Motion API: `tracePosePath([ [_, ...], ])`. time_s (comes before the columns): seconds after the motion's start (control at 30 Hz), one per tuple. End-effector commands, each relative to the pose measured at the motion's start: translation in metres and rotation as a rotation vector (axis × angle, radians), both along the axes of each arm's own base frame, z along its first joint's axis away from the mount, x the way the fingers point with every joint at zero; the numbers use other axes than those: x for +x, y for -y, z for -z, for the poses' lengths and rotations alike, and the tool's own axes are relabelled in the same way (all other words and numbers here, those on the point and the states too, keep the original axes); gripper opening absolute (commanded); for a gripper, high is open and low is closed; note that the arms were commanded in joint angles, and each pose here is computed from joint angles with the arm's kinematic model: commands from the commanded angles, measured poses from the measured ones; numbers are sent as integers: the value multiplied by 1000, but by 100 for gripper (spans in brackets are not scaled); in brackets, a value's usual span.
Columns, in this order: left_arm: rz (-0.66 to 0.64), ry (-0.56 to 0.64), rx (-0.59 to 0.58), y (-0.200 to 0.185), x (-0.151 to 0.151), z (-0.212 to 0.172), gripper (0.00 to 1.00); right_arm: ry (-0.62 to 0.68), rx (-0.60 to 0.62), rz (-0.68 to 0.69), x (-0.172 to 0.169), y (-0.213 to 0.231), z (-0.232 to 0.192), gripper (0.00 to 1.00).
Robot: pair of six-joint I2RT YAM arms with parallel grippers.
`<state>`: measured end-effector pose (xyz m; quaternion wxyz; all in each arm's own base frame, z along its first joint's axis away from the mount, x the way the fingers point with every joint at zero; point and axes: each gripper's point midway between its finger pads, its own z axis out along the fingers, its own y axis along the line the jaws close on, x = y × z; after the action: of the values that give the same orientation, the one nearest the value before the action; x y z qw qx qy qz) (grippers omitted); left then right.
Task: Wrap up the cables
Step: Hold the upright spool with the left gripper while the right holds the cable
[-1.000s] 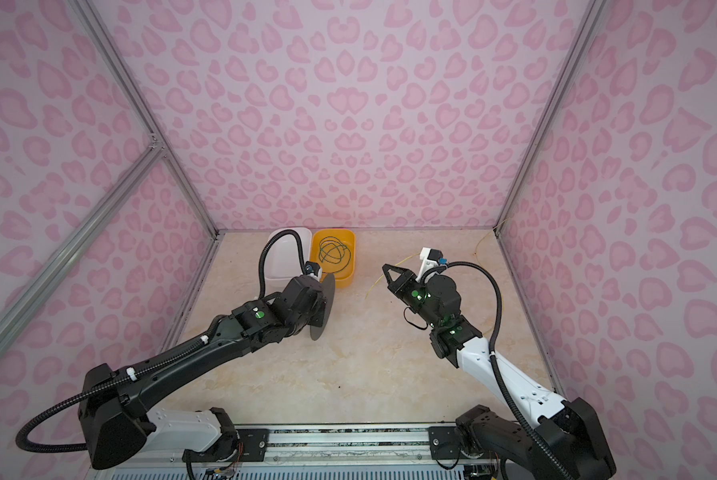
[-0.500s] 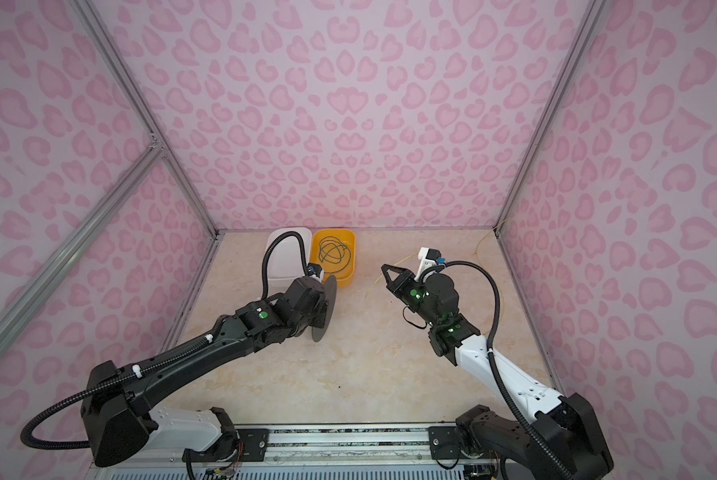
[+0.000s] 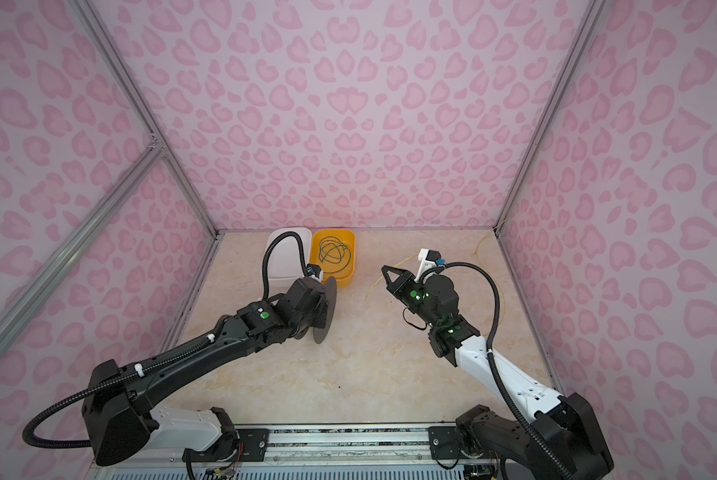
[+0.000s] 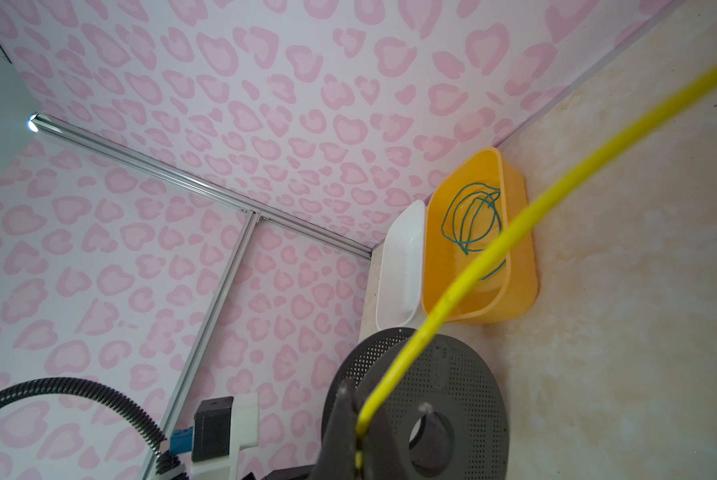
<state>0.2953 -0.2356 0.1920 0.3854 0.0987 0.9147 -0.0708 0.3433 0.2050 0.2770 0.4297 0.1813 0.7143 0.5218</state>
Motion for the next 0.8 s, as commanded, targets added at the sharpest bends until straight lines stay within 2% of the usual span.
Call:
tracePosePath([
  [0.0,-57,43,-83,6,9,-16,4,15,15,0,0,0,-3,0],
  [0.1,-93,48,-77,2,13,-12,4,13,15,-2,0,-1,-2,0],
  [0.43,-85,26,-79,7,14,-4,4,9,14,3,0,1,-1,0],
  [0.77,-57,17,-67,10,12,-3,13,13,21,-4,1,-1,-2,0],
])
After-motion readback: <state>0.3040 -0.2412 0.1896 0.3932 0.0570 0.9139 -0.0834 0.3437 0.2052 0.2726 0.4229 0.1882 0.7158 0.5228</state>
